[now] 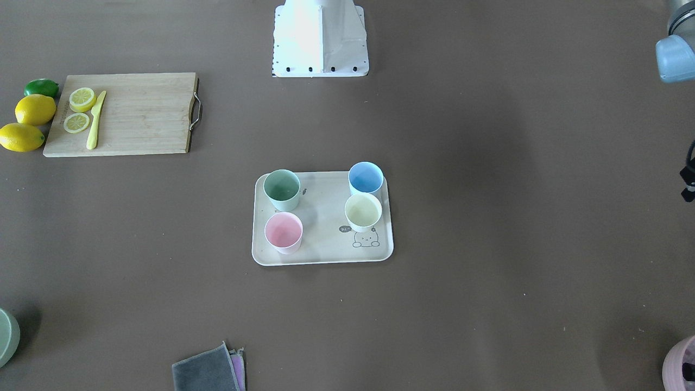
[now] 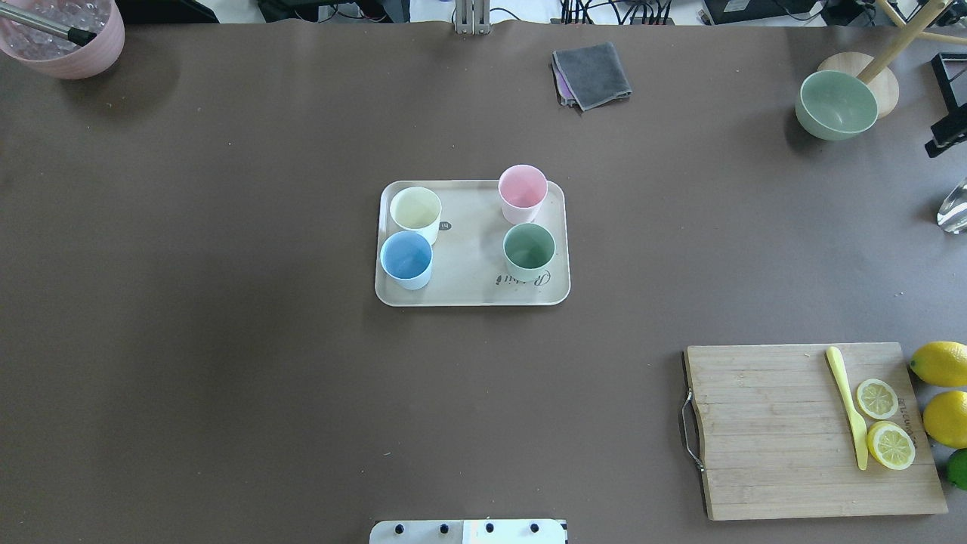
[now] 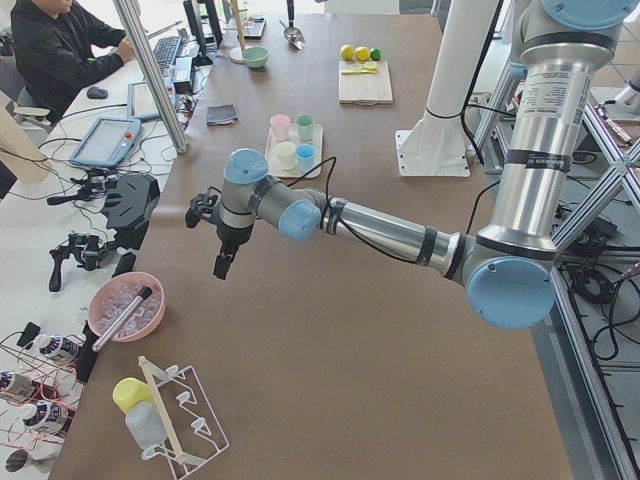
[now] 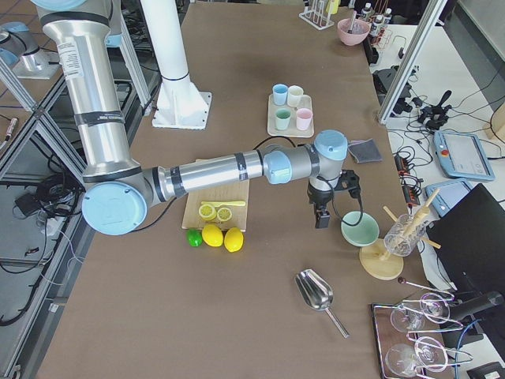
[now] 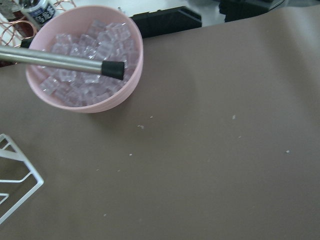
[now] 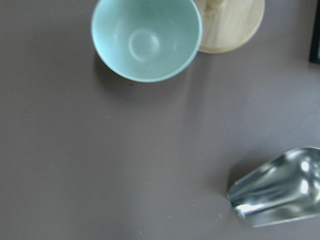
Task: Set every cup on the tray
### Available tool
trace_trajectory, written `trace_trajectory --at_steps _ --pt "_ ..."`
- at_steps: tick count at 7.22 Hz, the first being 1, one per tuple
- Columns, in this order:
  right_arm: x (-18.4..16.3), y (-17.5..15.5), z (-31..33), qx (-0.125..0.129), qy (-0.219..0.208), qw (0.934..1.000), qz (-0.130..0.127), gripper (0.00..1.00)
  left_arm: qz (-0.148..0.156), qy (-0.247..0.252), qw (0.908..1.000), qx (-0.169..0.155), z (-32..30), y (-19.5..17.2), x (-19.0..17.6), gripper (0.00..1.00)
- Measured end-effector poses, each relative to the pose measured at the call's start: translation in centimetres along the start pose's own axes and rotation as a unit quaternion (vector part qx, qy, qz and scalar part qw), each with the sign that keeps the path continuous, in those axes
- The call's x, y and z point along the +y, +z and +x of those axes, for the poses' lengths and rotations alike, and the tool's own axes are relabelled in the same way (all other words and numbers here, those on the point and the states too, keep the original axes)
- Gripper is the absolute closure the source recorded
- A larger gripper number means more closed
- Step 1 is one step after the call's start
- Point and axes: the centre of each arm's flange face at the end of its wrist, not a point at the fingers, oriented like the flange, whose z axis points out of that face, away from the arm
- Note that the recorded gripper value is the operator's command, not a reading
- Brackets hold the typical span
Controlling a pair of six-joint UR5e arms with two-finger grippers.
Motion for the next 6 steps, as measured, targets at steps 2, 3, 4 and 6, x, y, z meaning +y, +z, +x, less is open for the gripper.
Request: trace_trajectory --at_steps 2,3,4,6 --pt "5.9 0.3 7.3 0.001 -0.003 0.9997 -0.025 0.00 -0.027 -0.011 0.9991 0.030 -4.4 0.5 3.1 0.02" --pt "8.1 0.5 9.5 -0.004 0.014 0.9994 -0.031 0.00 -0.037 -0.019 0.9983 0.041 -5.3 1.0 4.3 0.02" --pt "9.4 0.3 10.8 -0.009 0.030 0.9991 -0.030 0.00 -0.043 -0.026 0.9977 0.046 -5.8 1.3 5.2 0.02" --pt "10.0 0.2 11.6 -0.011 0.041 0.9987 -0.029 0.00 -0.050 -0.036 0.9970 0.047 -6.8 1.5 6.9 0.02"
